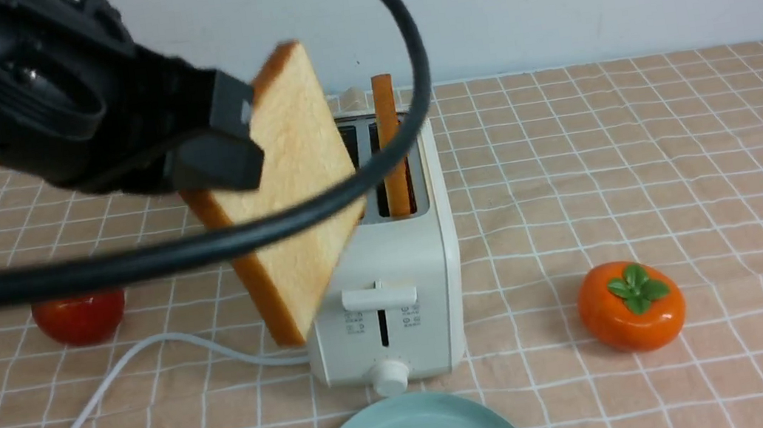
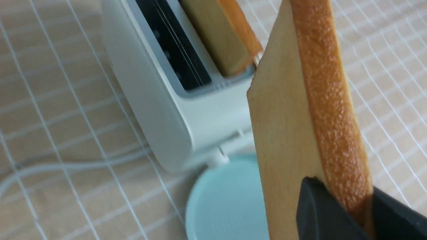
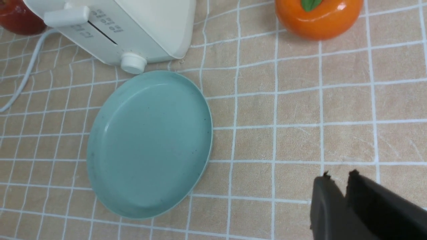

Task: Take toasted bread from bread machine on light coffee tablecloth place on plate.
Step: 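Place the slice of bread on the plate with the left gripper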

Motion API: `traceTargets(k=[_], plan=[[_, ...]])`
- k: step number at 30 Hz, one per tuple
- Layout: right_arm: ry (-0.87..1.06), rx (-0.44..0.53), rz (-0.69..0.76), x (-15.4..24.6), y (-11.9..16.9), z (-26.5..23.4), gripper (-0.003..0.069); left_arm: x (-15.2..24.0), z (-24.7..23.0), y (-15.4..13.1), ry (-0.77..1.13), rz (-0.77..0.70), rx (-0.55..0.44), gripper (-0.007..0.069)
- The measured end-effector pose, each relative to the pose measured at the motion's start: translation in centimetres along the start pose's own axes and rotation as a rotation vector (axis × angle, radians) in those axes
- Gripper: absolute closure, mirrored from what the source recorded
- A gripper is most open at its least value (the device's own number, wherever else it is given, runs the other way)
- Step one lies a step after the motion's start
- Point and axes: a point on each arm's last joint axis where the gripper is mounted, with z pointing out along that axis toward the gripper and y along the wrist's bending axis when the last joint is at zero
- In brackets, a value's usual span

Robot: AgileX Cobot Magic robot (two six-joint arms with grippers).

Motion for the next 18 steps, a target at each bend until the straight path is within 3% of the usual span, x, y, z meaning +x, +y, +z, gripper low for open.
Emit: traceTargets(k=[7, 18], plan=[[-0.023, -0.008, 0.008, -0.2, 0.1, 0.0, 0.0559, 6.2, 6.5, 1.3, 0.233, -0.165, 0.177, 0.055], [-0.03, -0.01, 0.01, -0.3, 0.1, 0.0, 0.0555, 9.8, 12.9, 2.8, 0.24, -0.226, 0.311, 0.055]])
